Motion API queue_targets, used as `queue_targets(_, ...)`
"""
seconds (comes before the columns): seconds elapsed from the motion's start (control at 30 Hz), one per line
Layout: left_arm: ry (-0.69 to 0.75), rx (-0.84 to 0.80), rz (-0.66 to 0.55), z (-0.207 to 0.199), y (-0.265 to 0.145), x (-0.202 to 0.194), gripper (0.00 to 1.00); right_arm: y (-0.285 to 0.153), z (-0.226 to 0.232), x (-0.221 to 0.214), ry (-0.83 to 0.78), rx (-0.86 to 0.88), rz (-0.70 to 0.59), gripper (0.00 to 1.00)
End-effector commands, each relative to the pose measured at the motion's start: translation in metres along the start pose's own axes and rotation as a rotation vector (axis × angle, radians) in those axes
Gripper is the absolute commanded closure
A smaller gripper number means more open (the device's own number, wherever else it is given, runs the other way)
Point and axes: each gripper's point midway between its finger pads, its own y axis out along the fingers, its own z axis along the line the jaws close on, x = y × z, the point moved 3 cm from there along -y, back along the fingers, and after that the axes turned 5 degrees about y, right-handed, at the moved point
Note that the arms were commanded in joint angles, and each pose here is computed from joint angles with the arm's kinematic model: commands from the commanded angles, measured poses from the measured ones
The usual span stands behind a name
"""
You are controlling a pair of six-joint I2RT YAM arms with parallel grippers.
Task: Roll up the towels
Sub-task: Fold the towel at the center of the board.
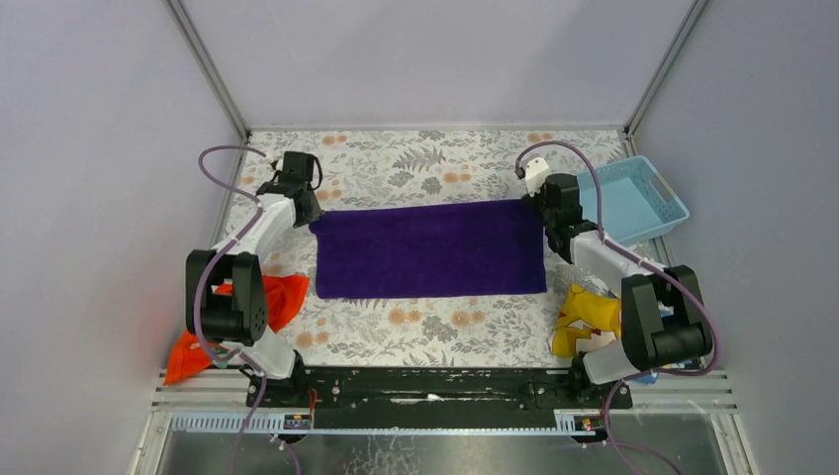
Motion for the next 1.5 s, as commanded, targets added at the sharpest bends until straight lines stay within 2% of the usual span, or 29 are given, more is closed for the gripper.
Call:
queue_targets(0.0, -0.055, 0.030, 0.027, 0.020, -0.013, -0.021, 1.00, -0.027, -0.009, -0.016, 0.111, -0.061, 0.064, 1.00)
queue_targets(0.47, -0.199, -0.049, 0.060, 0.031, -0.044, -0.087, 1.00, -0.076, -0.001, -0.051, 0.366, -0.107, 0.176, 1.00)
queue_targets(0.6, -0.248, -0.041, 0.044, 0.035, -0.043, -0.098, 1.00, -0.079, 0.005, -0.070, 0.397, -0.122, 0.212, 1.00)
queue_targets(0.8, -0.270, -0.028, 0.080, 0.036, -0.034, -0.114, 1.00, -0.083, 0.018, -0.089, 0.464, -0.110, 0.248, 1.00)
queue_targets(1.03, -0.272, -0.032, 0.080, 0.034, -0.031, -0.112, 1.00, -0.086, 0.014, -0.081, 0.458, -0.110, 0.260, 1.00)
queue_targets(1.23, -0.264, -0.010, 0.046, 0.038, -0.035, -0.104, 1.00, -0.096, 0.010, -0.075, 0.378, -0.066, 0.287, 1.00)
queue_targets(1.47, -0.274, 0.008, 0.052, 0.041, -0.032, -0.109, 1.00, -0.102, 0.019, -0.087, 0.276, 0.021, 0.328, 1.00)
